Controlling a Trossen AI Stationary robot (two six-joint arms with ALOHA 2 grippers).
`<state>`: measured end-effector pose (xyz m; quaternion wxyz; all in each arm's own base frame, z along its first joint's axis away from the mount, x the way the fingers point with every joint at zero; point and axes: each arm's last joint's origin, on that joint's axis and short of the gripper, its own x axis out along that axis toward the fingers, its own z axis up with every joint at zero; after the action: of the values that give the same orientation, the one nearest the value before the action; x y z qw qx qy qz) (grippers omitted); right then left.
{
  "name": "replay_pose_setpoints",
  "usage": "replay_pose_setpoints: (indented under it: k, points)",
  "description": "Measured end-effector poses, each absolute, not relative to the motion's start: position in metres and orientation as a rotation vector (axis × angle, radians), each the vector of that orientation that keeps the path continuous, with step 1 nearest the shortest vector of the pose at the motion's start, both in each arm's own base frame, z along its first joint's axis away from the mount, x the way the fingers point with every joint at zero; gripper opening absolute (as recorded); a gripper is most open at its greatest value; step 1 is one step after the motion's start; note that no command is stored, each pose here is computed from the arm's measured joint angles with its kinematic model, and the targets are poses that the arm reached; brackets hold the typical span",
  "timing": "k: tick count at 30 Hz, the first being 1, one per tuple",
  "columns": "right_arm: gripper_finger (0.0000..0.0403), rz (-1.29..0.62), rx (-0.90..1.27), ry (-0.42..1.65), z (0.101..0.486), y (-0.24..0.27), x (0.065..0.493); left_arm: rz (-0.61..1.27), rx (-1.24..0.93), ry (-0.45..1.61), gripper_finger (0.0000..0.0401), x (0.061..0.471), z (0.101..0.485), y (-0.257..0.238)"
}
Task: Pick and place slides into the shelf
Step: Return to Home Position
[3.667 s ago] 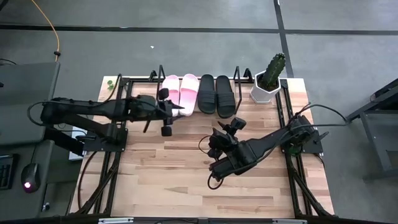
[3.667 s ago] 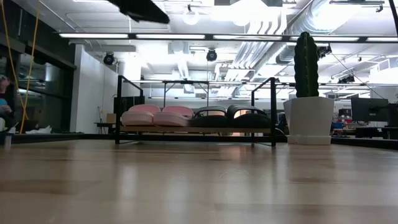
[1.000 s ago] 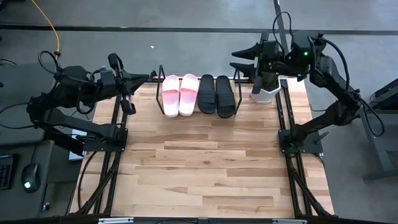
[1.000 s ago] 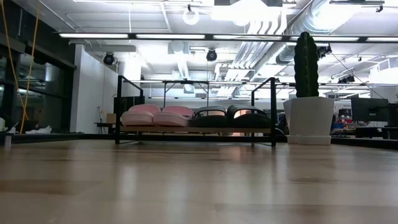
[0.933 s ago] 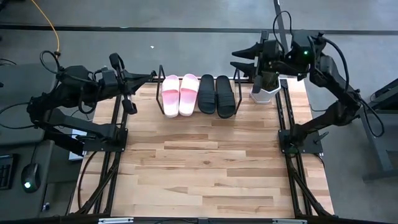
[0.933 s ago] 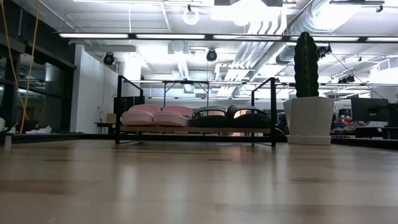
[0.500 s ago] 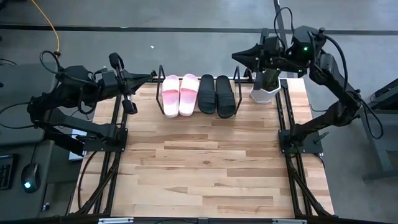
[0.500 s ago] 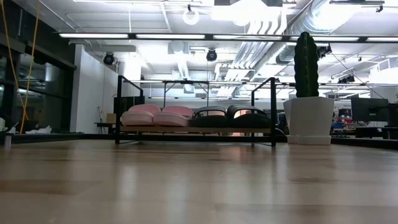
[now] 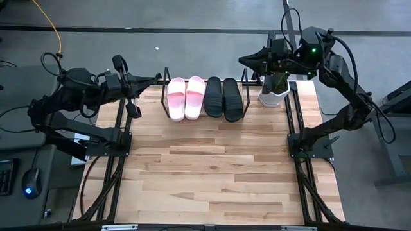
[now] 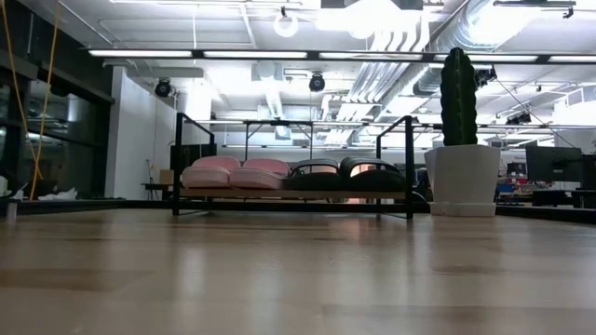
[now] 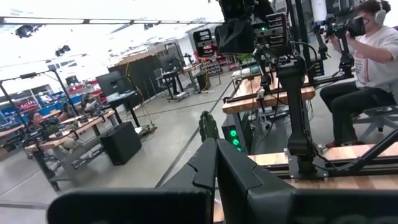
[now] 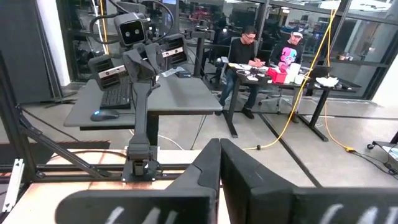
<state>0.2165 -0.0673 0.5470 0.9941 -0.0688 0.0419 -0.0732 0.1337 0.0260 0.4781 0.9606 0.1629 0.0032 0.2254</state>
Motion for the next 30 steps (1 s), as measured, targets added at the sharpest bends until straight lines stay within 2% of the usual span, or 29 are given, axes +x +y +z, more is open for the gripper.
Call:
replay_pose_setpoints:
  k: [6,17,24,30]
  points:
    - [0.0000,-0.147,-0.136,0.084,0.547,-0.067,0.217,0.448,0.300,0.033,0.0003,0.121,0.475,0.024]
    - [0.0000,-0.120,-0.133,0.106,0.546,-0.061,0.212,0.320,0.225,0.078,0.0003,0.100,0.468,0.018]
    - [0.0000,-0.105,-0.146,0.061,0.558,-0.039,0.170,0.301,0.201,0.102,0.0003,0.088,0.464,0.016]
    - [0.0000,-0.168,-0.154,0.015,0.536,-0.026,0.135,0.250,0.184,0.095,0.0003,0.081,0.458,0.014]
